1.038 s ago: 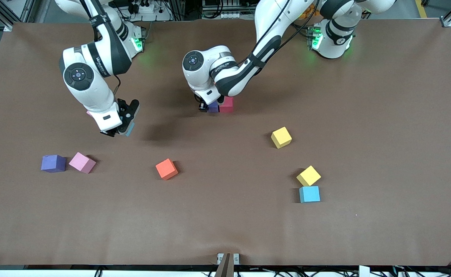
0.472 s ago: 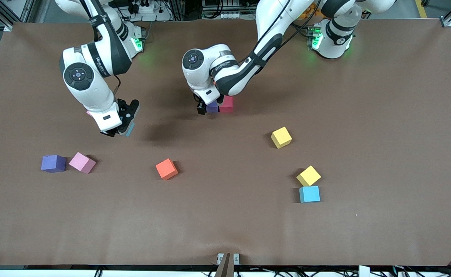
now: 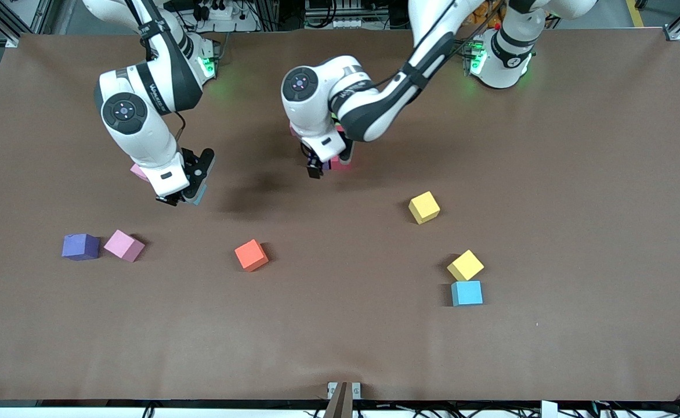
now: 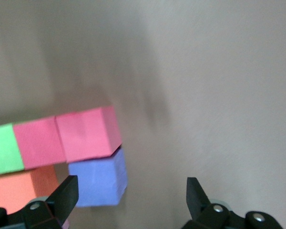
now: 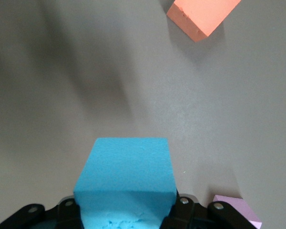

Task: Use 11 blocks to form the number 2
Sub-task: 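Move the left gripper to the yellow cubes while the right gripper carries cyan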

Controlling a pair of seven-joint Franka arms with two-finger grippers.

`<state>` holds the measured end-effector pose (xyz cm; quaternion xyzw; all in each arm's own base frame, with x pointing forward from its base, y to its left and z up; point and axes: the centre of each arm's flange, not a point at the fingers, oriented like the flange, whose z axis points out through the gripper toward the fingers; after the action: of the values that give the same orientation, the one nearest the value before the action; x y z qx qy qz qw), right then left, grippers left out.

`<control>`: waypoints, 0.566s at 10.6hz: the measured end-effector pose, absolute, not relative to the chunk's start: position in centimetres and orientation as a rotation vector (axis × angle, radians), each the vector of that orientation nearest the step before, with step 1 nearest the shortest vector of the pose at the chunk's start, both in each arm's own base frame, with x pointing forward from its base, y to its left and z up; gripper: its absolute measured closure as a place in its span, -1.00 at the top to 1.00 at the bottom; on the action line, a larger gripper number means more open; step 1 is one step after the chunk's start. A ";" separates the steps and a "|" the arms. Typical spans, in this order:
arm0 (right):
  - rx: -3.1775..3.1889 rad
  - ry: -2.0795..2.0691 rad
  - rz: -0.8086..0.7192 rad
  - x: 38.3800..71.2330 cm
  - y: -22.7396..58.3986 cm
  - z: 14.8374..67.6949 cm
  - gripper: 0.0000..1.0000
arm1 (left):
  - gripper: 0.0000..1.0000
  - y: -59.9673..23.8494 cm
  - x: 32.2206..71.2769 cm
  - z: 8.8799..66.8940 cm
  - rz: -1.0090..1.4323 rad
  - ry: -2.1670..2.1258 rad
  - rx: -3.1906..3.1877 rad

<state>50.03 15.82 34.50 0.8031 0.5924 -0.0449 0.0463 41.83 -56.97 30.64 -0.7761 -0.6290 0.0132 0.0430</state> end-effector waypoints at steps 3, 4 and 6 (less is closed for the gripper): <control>2.356 1.923 -0.134 48.3 20.6 33.9 0.16 | 1.00 -50.5 49.0 31.7 0.035 -1.884 -2.388; 2.300 1.983 -0.133 47.3 23.2 33.0 0.16 | 1.00 -47.6 51.7 31.8 0.018 -1.870 -2.396; 2.191 2.087 -0.150 44.7 28.3 30.1 0.16 | 1.00 -41.0 57.2 32.8 -0.032 -1.853 -2.416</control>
<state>44.72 28.27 30.12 0.7220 0.6879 -0.0496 0.0559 57.22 -41.01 32.76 -0.7924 -0.6080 -0.0106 0.0484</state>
